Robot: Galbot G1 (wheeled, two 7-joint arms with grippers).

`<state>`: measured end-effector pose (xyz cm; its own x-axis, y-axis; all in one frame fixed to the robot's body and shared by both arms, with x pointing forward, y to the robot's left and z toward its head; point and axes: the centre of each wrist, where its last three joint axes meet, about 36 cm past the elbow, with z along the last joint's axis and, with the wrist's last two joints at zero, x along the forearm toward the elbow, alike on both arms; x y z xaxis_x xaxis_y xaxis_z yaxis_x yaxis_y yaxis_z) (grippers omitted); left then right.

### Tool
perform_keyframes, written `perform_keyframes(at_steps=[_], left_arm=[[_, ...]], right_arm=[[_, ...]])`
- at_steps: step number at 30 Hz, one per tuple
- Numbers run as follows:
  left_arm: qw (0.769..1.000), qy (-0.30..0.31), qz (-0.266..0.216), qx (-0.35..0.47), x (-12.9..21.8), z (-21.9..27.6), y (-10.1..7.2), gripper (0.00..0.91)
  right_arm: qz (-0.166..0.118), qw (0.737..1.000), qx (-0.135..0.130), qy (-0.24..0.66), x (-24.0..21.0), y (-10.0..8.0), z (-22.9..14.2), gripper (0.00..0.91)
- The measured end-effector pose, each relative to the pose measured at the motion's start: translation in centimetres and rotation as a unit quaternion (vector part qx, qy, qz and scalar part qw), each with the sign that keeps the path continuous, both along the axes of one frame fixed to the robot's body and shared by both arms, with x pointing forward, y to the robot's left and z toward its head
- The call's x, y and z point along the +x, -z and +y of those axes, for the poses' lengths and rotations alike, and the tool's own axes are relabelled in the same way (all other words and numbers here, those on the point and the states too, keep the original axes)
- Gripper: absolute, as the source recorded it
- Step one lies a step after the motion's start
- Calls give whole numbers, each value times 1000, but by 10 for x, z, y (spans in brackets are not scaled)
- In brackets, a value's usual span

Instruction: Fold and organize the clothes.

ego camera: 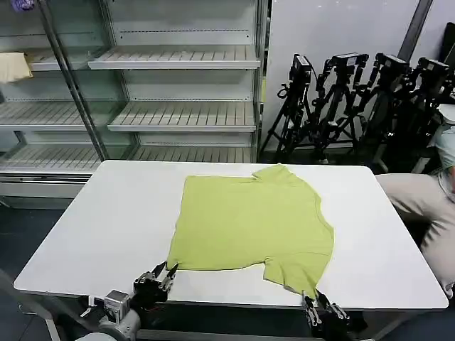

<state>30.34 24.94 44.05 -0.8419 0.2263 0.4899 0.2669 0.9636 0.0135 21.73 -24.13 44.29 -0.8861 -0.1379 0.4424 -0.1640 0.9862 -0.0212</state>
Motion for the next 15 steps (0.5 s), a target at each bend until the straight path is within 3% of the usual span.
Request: perform_keyframes(at_steps=[15], left_arm=[[999,17,-44,-13,24,-7,-19,10]], right_arm=[[-77,996,25,23,51,-30,-7,0]])
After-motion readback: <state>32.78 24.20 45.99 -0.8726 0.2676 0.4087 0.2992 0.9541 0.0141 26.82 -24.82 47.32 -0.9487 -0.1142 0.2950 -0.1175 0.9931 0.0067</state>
